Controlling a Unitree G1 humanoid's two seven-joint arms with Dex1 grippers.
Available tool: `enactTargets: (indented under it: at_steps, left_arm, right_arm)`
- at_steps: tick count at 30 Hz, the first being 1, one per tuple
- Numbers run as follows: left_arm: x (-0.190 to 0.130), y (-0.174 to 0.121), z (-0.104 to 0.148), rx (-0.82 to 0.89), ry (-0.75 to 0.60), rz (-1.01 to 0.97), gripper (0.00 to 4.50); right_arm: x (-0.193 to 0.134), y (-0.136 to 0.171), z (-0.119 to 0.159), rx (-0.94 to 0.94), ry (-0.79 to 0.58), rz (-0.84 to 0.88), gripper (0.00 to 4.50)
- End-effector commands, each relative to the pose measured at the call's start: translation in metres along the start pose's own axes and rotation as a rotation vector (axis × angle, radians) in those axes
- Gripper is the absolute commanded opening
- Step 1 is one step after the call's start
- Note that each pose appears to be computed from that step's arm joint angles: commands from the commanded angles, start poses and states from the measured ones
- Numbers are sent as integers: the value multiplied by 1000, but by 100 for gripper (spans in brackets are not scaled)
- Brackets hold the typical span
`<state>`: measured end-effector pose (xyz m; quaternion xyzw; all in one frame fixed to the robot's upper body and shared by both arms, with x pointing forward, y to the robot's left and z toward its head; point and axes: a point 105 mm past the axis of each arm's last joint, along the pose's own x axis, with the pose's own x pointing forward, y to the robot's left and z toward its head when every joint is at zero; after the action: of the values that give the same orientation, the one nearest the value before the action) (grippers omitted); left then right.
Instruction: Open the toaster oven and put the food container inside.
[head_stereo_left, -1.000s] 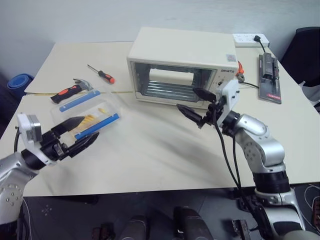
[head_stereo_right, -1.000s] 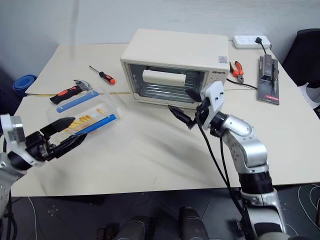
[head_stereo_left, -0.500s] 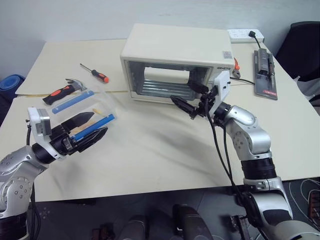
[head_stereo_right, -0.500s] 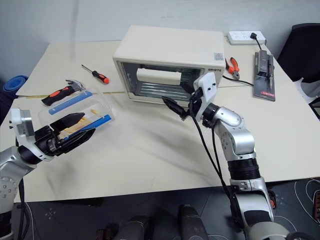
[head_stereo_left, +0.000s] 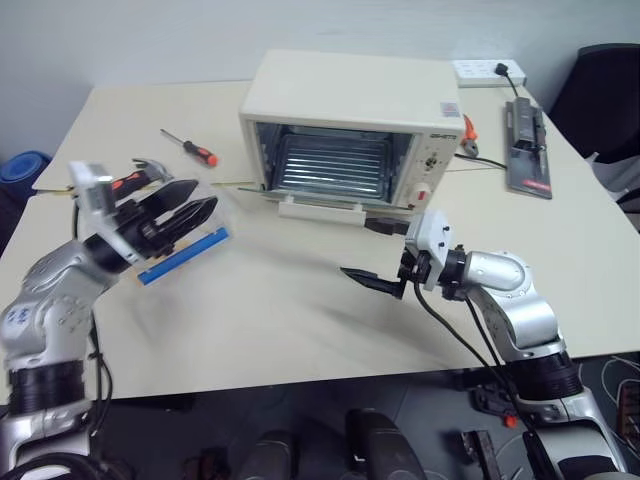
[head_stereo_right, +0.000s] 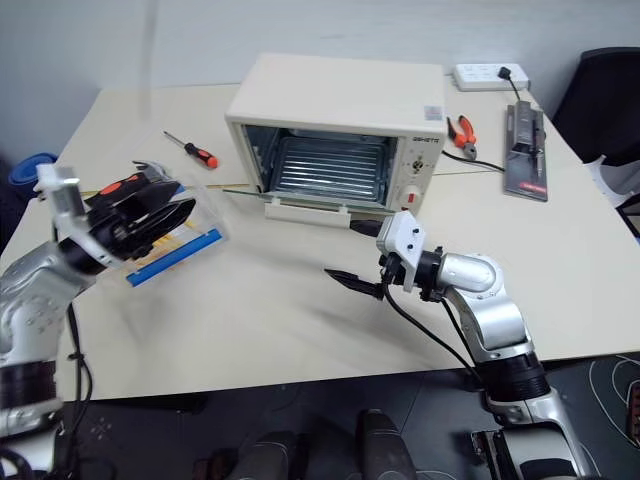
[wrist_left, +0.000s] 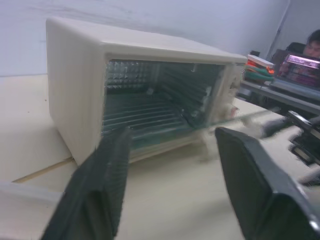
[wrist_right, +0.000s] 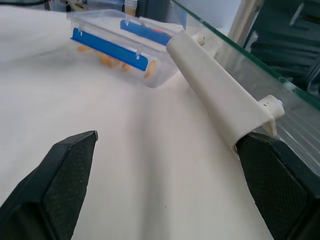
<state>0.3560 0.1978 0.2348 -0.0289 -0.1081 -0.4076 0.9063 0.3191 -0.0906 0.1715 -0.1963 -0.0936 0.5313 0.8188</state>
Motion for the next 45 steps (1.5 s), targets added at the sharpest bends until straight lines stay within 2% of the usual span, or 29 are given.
enactTargets:
  at_steps: [1,5,6,10,15,19,23,25,29,31,34,38,41,43,45]
  left_arm:
    - [21,1,-4,72,19,-38,140]
    - [36,-5,-20,120,81,-115,16]
    - [37,-9,-27,138,111,-148,7]
    - [28,-24,-58,199,257,-260,7]
    - [20,-31,-79,257,324,-245,7]
    - [15,-39,-92,244,327,-206,7]
    - [8,-46,-105,228,325,-166,7]
    - [1,-49,-110,209,312,-139,7]
    - [-20,-50,-58,121,56,43,88]
    - [-44,-51,-47,86,24,115,145]
    - [-103,-38,-44,-4,23,351,241]
    - [-193,-24,-39,-35,29,709,348]
    - [-236,-18,-43,-73,39,900,439]
    - [-271,-14,-51,-146,55,1074,445]
    - [-273,-13,-51,-184,61,1094,445]
  right_arm:
    - [4,8,11,-56,-40,27,450]
    - [-4,14,2,-64,-6,23,450]
    - [-7,16,0,-62,3,19,450]
    - [-30,31,-19,-30,58,-21,450]
    - [-91,52,-50,85,147,-134,450]
    - [-119,45,-33,94,51,-244,450]
    - [-121,24,-17,99,-21,-340,450]
    - [-115,15,-6,100,-83,-334,450]
    - [-98,-2,19,99,-223,-320,450]
    - [-90,-6,26,100,-263,-300,450]
    - [-76,-5,32,92,-314,-247,450]
    - [-58,0,40,43,-383,-171,450]
    - [-50,3,43,24,-410,-142,450]
    - [-43,8,46,-6,-428,-102,450]
    - [-40,9,47,-19,-437,-96,450]
